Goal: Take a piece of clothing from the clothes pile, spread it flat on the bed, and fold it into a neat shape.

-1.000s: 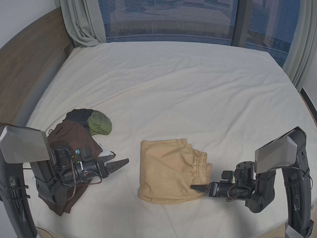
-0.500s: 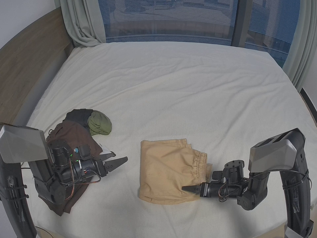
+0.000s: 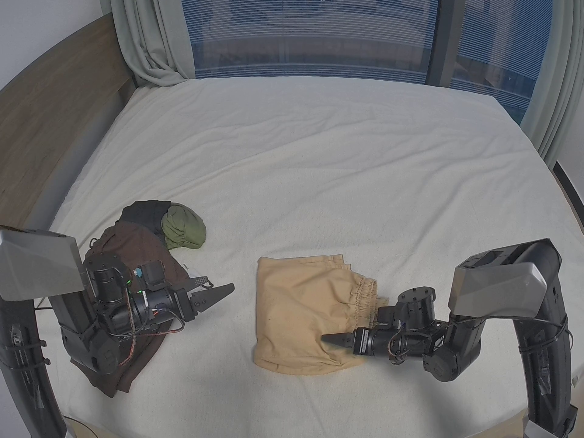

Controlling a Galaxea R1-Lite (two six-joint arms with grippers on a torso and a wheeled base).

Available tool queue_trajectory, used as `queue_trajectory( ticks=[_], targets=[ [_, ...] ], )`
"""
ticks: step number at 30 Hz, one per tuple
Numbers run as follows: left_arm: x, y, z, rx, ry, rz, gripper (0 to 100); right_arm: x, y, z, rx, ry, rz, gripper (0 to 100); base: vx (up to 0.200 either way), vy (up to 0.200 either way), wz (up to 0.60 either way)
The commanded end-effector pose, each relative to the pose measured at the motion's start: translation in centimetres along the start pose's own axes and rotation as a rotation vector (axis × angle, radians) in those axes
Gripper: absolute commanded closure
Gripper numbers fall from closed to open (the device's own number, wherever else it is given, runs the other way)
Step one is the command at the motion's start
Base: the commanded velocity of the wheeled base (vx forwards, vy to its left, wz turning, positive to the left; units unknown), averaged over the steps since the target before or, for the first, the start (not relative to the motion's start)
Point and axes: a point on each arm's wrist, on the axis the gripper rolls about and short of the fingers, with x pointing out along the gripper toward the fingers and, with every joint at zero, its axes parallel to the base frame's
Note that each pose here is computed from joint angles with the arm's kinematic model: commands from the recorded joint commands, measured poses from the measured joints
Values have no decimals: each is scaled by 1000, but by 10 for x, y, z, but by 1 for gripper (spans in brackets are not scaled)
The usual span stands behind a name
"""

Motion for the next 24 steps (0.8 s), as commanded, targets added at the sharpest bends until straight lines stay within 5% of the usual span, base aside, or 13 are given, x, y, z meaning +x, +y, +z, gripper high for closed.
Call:
queue_trajectory(
  ticks=[1, 13, 24],
  targets=[
    [0, 0, 1, 1, -2, 0, 0, 1, 1, 1, 4, -7, 5, 100, 0, 0, 0],
    [-1, 2, 2, 2, -6, 5, 0, 1, 1, 2, 1, -26, 2, 100, 0, 0, 0],
    [-1, 2, 1, -1, -7, 6, 0, -24, 41, 27, -88, -169, 167, 100, 0, 0, 0]
  ],
)
